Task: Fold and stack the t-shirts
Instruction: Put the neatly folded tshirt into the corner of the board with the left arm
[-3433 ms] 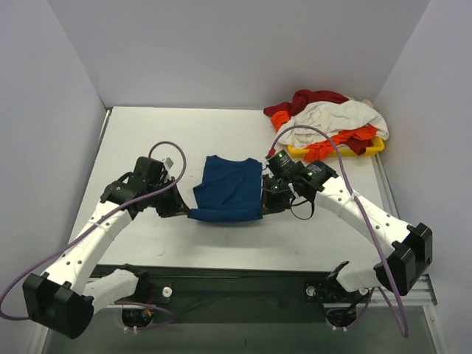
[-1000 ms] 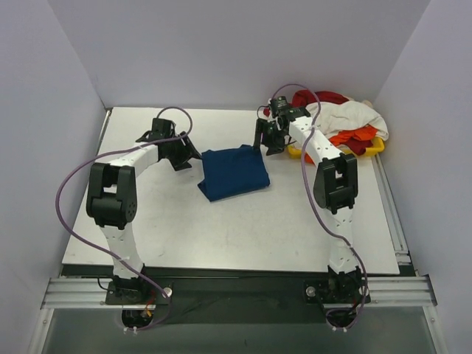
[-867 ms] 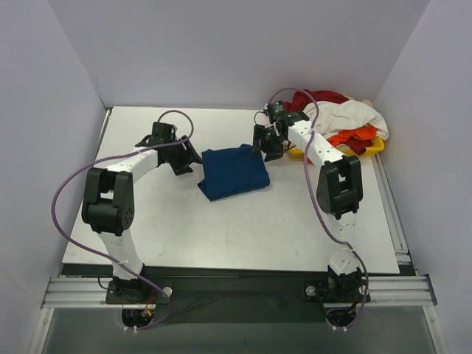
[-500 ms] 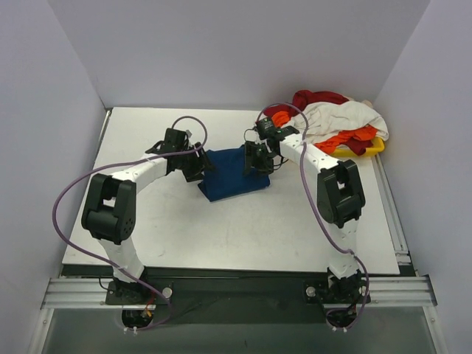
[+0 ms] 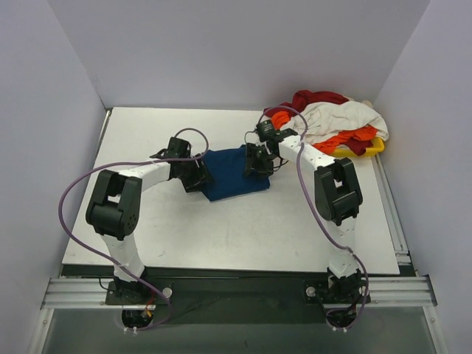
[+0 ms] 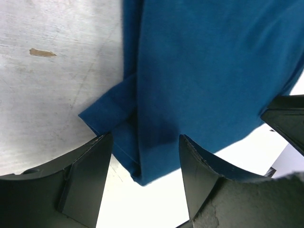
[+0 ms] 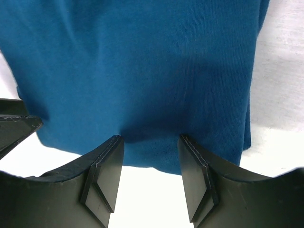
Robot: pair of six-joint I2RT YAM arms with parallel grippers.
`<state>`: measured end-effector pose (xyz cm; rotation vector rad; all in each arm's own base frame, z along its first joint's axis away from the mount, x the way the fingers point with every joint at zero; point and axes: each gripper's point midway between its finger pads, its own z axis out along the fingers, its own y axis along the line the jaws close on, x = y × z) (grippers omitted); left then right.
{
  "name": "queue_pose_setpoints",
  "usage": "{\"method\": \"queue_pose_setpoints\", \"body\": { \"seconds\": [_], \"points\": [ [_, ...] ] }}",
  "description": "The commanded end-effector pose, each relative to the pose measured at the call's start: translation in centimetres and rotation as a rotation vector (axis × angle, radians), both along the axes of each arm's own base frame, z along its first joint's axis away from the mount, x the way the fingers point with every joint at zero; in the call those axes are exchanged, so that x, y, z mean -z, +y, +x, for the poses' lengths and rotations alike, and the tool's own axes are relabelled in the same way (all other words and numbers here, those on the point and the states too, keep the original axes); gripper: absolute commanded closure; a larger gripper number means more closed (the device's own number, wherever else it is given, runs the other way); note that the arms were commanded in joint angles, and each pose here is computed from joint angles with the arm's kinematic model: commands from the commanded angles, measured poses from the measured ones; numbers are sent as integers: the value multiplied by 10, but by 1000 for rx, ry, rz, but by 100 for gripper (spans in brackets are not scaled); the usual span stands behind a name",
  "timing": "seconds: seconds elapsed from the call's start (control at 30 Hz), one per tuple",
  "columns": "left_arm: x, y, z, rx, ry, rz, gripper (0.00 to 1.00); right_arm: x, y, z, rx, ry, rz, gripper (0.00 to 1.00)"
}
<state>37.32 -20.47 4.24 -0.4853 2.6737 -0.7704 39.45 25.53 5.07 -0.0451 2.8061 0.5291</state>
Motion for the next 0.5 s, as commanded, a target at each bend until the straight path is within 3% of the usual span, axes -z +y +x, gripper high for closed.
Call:
{"method": "queue_pose_setpoints", "body": {
  "seconds": [0.0,0.47],
  "points": [
    [6,-3,9,-5,-32,-5,32,7,-2,-2,7,22,-7,51],
    [46,-5,-1,-6,47,60,32,9,1,-3,6,28,1,51]
  ]
}}
